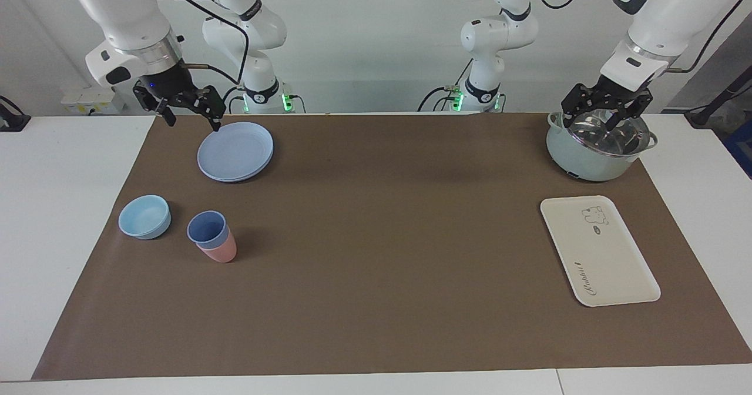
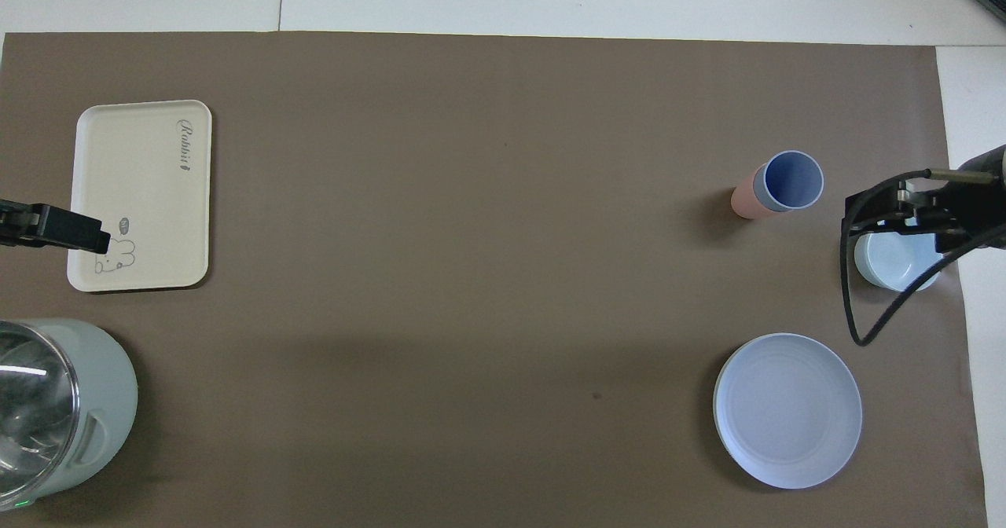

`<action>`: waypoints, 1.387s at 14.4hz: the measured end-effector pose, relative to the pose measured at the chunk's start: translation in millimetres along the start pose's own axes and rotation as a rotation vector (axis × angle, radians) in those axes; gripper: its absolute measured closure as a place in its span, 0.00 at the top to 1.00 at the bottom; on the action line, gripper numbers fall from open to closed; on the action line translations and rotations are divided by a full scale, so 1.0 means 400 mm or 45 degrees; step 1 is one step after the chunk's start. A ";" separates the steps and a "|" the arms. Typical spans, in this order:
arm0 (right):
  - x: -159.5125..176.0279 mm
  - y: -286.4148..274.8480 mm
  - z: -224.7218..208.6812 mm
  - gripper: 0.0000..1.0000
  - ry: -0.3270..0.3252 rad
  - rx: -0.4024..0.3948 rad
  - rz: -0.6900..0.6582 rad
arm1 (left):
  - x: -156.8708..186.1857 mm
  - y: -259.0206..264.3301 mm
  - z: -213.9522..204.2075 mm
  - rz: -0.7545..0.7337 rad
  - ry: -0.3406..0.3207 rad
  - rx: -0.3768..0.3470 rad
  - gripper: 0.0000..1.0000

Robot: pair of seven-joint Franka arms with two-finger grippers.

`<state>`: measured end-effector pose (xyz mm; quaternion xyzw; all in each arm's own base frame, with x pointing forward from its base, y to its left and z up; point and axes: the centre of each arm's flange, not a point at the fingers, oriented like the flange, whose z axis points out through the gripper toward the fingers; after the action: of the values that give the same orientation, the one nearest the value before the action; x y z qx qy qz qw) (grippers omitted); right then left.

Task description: Place cup on tray

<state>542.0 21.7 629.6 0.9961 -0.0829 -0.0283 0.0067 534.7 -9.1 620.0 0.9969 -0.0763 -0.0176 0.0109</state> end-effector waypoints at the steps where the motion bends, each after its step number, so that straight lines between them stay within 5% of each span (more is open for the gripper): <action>1: 0.001 0.005 0.000 1.00 0.000 0.000 0.005 | 0.000 0.000 0.000 0.000 0.000 0.000 1.00; 10: 0.017 0.054 -0.012 0.99 0.036 0.021 0.058 | 0.000 0.000 0.000 0.000 -0.001 0.000 1.00; 13: 0.030 0.076 -0.016 0.93 0.051 0.033 0.194 | 0.000 0.000 0.000 0.000 -0.001 0.000 1.00; 20: 0.270 0.202 0.142 0.88 0.015 0.125 0.660 | 0.000 0.000 0.000 0.000 -0.001 0.000 1.00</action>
<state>631.9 -76.4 568.2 0.9410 -0.3364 -0.0156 -0.0341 534.6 -9.1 619.9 0.9969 -0.0763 -0.0179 0.0109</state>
